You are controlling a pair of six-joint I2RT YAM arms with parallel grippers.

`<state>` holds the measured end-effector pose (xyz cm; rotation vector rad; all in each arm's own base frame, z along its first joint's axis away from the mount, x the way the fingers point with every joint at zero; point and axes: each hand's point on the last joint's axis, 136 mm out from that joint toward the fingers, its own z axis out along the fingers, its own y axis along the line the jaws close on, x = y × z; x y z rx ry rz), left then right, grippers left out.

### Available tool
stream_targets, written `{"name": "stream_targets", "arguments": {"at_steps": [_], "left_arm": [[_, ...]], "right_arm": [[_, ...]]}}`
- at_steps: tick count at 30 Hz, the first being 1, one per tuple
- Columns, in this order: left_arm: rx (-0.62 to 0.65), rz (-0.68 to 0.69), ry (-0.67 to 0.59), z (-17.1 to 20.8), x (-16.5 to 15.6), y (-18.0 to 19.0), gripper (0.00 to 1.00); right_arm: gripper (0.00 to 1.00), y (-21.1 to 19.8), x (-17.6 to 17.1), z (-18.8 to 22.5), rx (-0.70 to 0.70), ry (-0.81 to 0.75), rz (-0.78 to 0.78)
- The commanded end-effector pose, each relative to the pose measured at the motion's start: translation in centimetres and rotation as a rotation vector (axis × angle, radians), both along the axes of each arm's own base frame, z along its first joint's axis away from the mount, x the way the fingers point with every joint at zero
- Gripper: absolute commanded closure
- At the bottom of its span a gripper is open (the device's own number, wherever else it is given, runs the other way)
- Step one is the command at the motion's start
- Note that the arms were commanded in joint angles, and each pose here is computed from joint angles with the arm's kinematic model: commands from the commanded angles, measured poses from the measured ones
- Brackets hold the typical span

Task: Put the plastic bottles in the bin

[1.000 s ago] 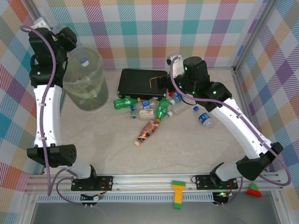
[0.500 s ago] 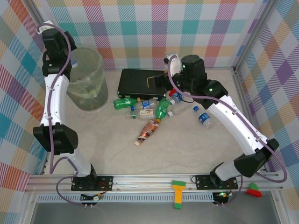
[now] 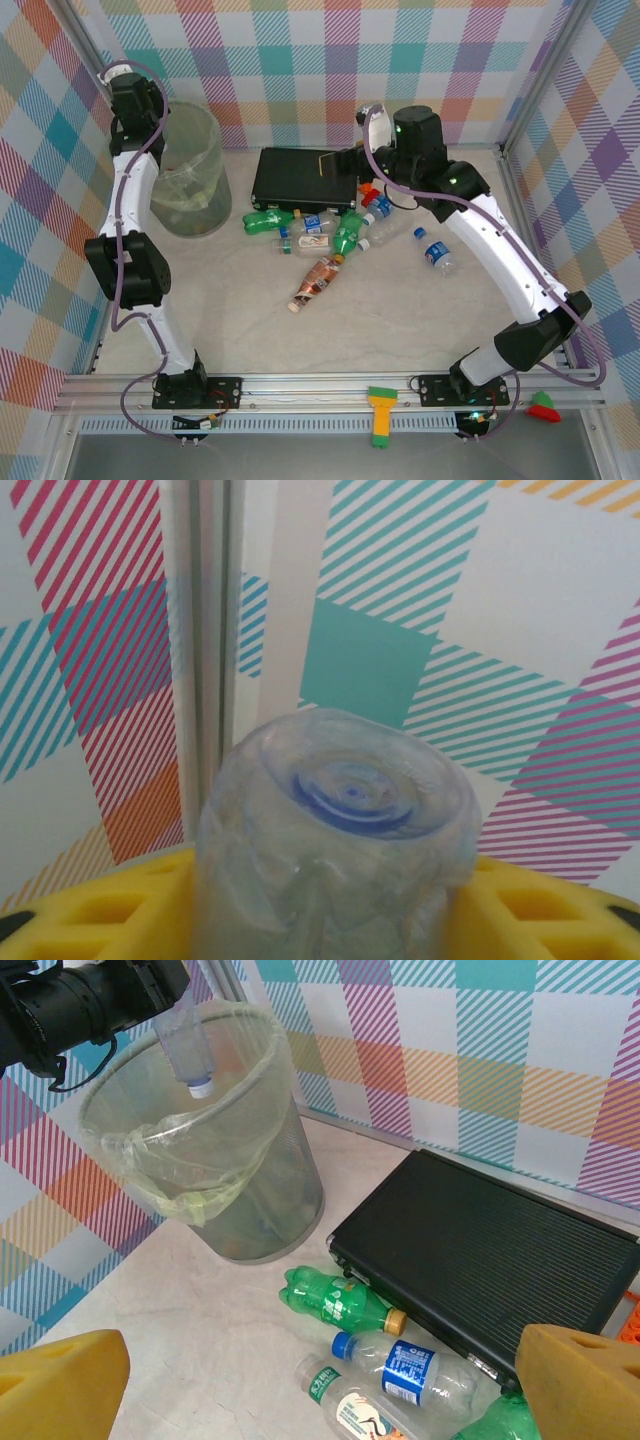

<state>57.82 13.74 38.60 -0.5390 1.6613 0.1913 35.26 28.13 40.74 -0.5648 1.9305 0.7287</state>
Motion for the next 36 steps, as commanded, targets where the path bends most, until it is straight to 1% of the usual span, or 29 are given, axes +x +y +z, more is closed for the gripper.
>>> {"name": "stream_targets", "arguments": {"at_steps": [1,3,5,6,13,18,19,21,25,28,33,36], "left_arm": [[0.003,0.006,-0.052,1.7,-0.3,0.5,0.33],[-0.009,-0.009,-0.052,1.9,-0.5,0.2,0.2],[-0.022,-0.017,-0.046,2.0,-1.0,0.0,0.03],[-0.029,-0.013,-0.049,2.2,-1.2,0.0,0.0],[-0.078,-0.05,-0.057,3.9,-3.2,-1.2,0.01],[-0.142,-0.087,-0.054,4.5,-4.7,-2.5,0.0],[-0.165,-0.105,-0.024,3.8,-5.1,-3.0,0.01],[-0.193,-0.136,-0.01,3.5,-5.7,-4.1,0.0],[-0.248,-0.179,0.005,3.1,-7.3,-6.5,0.0],[-0.284,-0.223,0.027,2.6,-8.5,-8.6,0.0],[-0.359,-0.319,0.059,1.4,-10.5,-12.9,0.0],[-0.388,-0.384,0.093,0.5,-11.7,-15.6,0.0]], "right_arm": [[0.01,-0.1,-0.2,0.8,0.013,-0.001,0.01],[0.01,-0.1,-0.3,0.7,0.014,-0.001,0.01],[0.01,-0.2,-0.3,0.6,0.014,0.001,0.013],[0.01,-0.2,-0.3,0.6,0.015,0.001,0.012],[0.01,-0.3,-0.4,0.2,0.024,0.011,0.017],[0.01,-0.7,0.0,-0.4,0.03,0.037,0.0],[0.01,-0.8,0.2,-0.7,0.029,0.044,-0.009],[0.01,-1.2,0.6,-1.2,0.027,0.066,-0.035],[0.01,-2.5,1.6,-2.6,0.026,0.129,-0.099],[0.01,-3.9,2.6,-4.3,0.024,0.193,-0.176],[0.01,-7.0,4.2,-8.4,0.03,0.35,-0.326],[0.01,-9.5,4.8,-11.5,0.017,0.452,-0.43]]}}
